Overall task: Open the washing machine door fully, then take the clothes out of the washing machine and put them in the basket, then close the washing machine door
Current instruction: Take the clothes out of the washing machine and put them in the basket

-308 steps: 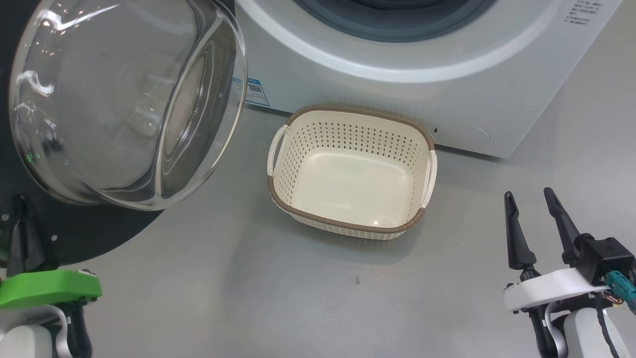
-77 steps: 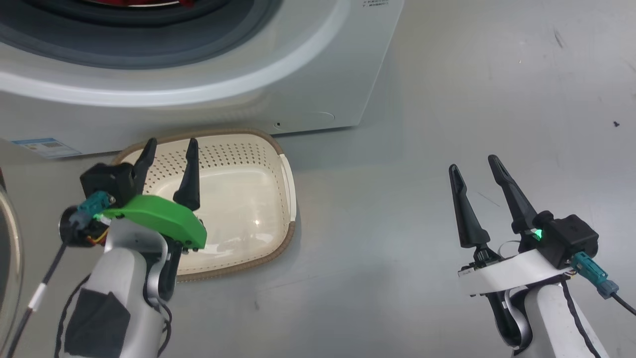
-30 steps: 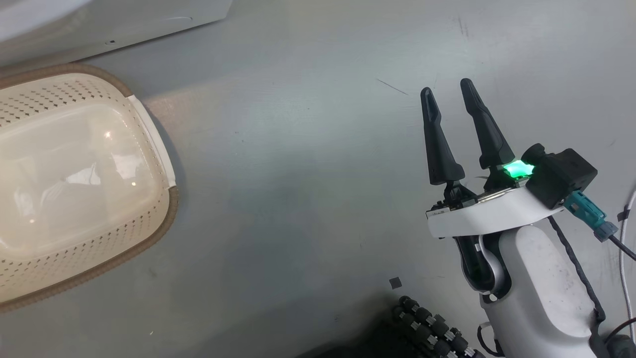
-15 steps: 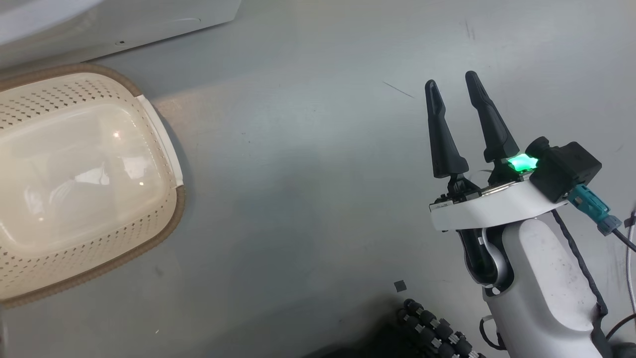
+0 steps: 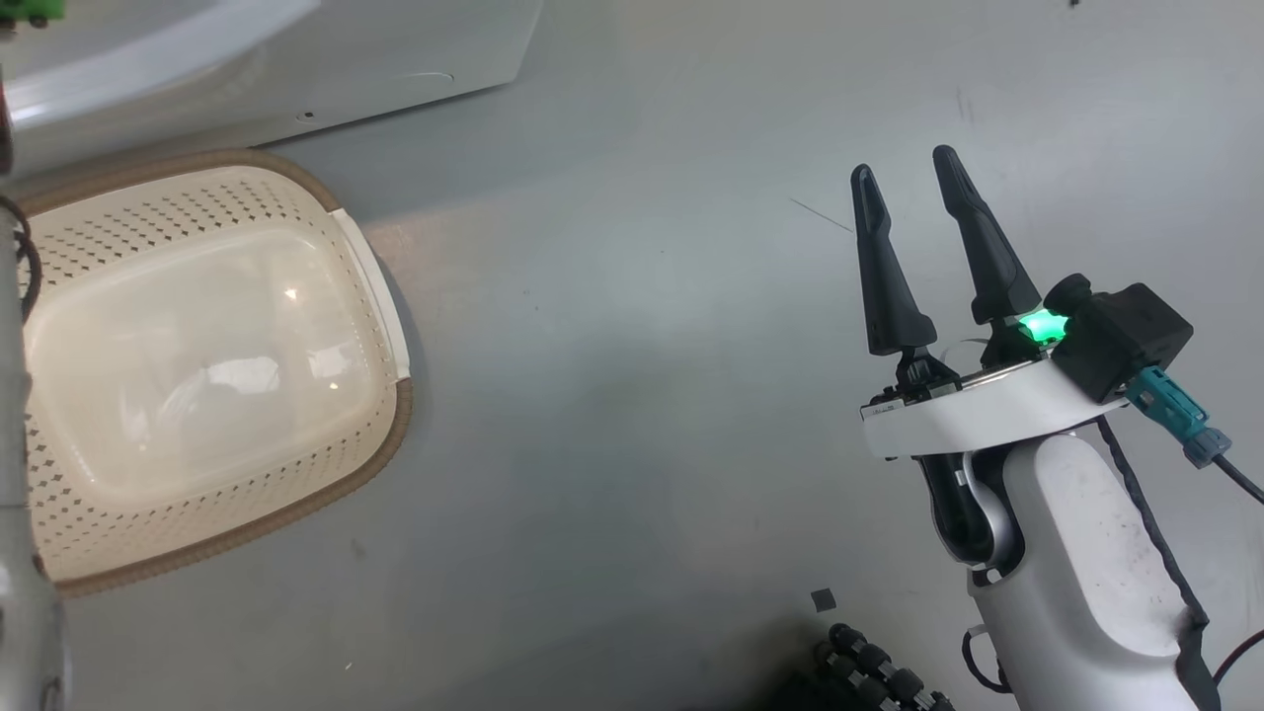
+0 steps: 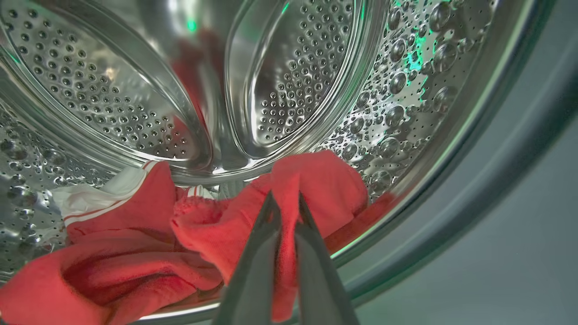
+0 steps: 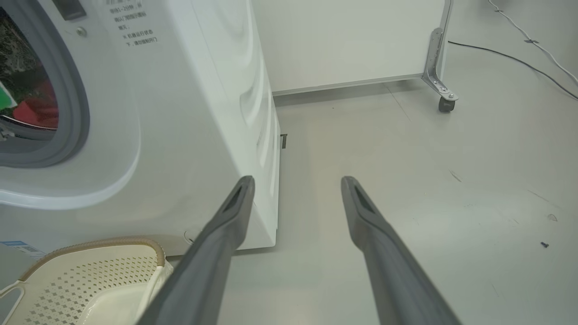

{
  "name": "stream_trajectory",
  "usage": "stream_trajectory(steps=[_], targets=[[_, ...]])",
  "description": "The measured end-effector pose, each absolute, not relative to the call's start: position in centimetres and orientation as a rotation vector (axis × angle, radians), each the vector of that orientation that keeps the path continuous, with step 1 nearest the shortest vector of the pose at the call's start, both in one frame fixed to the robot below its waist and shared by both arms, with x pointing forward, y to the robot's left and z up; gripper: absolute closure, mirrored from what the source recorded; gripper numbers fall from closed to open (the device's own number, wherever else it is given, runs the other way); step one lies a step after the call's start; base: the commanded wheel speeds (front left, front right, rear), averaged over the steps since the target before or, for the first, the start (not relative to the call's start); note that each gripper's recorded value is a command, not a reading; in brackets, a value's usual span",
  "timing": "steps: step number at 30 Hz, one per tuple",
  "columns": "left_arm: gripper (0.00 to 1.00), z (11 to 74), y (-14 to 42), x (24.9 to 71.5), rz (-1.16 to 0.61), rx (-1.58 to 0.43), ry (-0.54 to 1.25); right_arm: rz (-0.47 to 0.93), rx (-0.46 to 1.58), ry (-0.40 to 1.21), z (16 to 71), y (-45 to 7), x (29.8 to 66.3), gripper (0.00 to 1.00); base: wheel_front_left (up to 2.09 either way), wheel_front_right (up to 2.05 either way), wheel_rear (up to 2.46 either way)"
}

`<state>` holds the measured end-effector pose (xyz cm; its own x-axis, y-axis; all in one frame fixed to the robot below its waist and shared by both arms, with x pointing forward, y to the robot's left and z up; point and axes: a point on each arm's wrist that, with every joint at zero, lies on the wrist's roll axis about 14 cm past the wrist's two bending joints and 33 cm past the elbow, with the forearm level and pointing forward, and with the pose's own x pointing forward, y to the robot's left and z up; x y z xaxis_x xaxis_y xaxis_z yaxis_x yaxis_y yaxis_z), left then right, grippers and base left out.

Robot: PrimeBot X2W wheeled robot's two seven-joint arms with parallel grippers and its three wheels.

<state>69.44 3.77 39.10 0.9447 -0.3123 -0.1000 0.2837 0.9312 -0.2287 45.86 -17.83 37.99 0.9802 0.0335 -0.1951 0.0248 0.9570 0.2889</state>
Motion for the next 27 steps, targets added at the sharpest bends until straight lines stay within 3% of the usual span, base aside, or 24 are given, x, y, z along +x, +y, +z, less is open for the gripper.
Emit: stream_trajectory(steps=[27], targets=[[1.00, 47.4, 5.9, 60.3, -0.264, -0.216, -0.059, 0.100, 0.241, 0.127, 42.1, -15.2, 44.1, 0.00, 0.00, 0.00, 0.00]])
